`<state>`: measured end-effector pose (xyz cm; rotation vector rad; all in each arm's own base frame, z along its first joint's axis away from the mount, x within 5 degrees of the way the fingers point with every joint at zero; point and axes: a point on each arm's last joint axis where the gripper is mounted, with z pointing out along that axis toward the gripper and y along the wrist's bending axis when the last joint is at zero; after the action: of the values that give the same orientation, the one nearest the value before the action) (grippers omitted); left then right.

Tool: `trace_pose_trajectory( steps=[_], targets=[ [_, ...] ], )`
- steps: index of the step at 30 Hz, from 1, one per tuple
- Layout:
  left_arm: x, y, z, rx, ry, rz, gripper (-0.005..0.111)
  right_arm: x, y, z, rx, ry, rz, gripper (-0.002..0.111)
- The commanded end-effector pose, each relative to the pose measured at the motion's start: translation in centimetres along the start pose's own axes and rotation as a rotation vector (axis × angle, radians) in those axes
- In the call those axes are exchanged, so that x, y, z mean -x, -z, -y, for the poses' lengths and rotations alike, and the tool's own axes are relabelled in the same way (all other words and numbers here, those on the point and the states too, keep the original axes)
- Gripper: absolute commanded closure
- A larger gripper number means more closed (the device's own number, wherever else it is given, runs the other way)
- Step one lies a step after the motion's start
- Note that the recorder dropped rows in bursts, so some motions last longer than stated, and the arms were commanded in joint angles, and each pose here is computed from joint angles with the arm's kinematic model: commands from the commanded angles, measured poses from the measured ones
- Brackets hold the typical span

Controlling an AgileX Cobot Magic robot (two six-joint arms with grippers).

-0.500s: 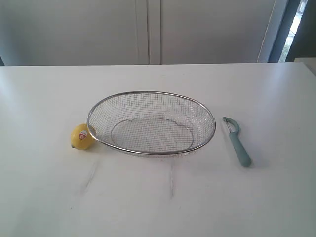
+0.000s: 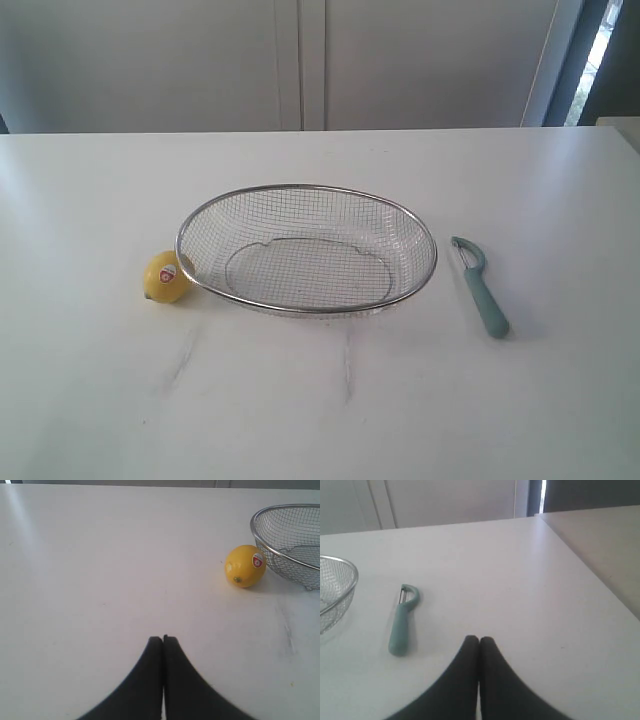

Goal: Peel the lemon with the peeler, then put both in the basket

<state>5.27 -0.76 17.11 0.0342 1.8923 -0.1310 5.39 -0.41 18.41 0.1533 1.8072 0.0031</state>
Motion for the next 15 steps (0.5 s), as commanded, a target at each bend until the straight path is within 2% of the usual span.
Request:
trace_pose_trajectory(
  steps=[1, 7, 15],
  targets=[
    [-0.1, 0.0, 0.0, -0.007, 0.005, 0.004, 0.106, 1.0, 0.1, -0.1, 0.007, 0.012, 0.114, 0.108],
    [-0.1, 0.0, 0.0, -0.007, 0.005, 0.004, 0.106, 3.7, 0.9, -0.2, 0.024, 0.012, 0.432, 0.108],
    [-0.1, 0.0, 0.0, -0.007, 0.005, 0.004, 0.106, 5.1, 1.6, -0.3, 0.034, 0.003, 0.598, 0.108]
  ],
)
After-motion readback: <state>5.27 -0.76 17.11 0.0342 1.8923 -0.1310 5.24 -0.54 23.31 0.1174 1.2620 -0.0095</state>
